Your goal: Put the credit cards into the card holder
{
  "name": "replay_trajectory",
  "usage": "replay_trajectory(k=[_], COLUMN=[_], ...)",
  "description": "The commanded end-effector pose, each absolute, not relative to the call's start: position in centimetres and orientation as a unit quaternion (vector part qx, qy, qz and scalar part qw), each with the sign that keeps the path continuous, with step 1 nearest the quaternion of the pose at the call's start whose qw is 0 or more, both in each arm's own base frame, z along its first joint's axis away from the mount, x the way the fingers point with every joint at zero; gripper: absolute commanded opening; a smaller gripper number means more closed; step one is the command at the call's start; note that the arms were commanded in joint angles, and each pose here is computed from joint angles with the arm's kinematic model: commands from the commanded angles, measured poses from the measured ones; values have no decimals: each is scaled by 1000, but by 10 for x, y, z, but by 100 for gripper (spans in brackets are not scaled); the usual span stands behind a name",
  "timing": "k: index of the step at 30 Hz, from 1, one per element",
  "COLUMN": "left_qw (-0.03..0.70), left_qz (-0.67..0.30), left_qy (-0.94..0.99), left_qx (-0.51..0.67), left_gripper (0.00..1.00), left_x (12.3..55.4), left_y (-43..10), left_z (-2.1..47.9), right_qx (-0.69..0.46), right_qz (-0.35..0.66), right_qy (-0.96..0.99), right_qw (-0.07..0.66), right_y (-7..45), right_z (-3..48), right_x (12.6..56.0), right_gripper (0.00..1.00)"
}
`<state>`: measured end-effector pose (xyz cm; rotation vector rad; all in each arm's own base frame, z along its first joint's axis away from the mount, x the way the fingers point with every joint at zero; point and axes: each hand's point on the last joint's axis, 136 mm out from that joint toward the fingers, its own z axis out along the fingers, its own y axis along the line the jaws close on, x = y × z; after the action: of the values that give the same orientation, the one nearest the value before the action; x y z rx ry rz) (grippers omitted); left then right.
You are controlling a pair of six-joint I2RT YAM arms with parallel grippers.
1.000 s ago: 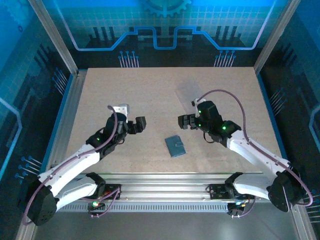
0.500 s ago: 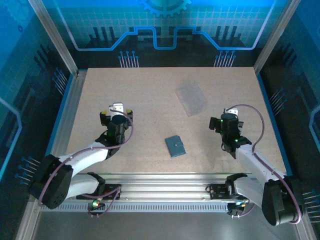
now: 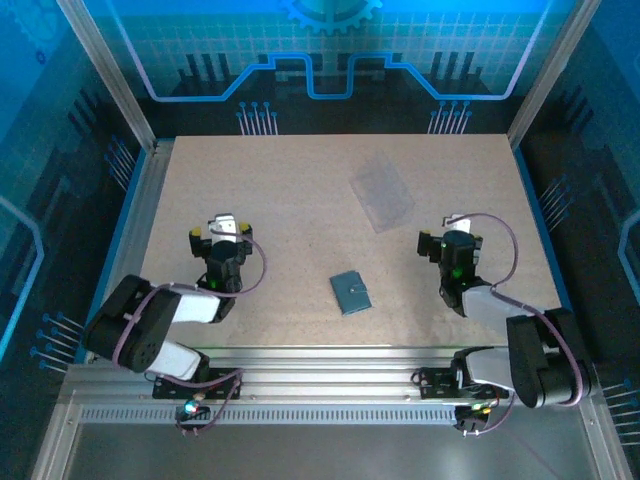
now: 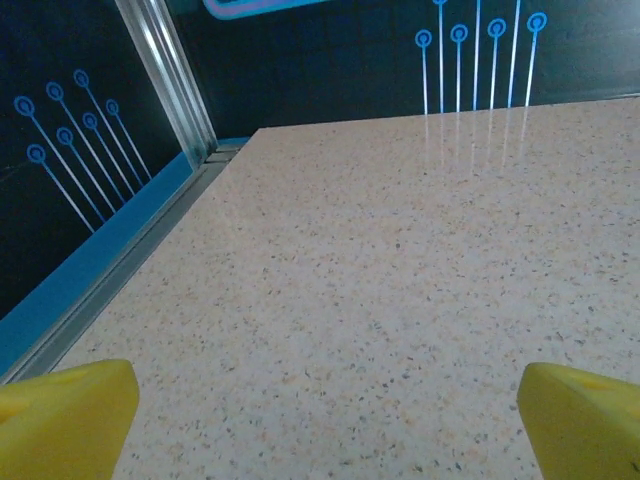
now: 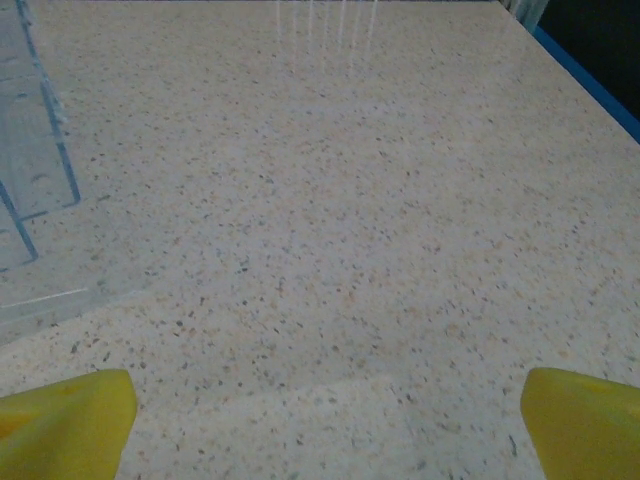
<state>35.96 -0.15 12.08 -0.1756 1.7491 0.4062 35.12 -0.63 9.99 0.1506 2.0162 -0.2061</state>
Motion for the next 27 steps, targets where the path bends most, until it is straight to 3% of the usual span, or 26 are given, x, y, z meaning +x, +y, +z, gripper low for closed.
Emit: replay_trajectory(k=[1,11,18,27], left_qw=[669,670,653,599], left_qz=[186,154,79,37], left_qy=[712,720,751,795], left_qx=[-103,-94,-53,-82], left_gripper=[99,99,99,99], left_x=[361,361,370,391], left_y=[9,8,-2,14], left_z=[141,137,123,100], right_qx=[37,-12,-15,-7], right_qz=[-78,-58,-51,-42], right_qy=[814,822,826,828], right_qw=[575,566,562,559], right_y=[0,13,13,9], right_z=[126,101,97,96], right_x=[369,393,395,395], right_gripper=[100,100,100,100])
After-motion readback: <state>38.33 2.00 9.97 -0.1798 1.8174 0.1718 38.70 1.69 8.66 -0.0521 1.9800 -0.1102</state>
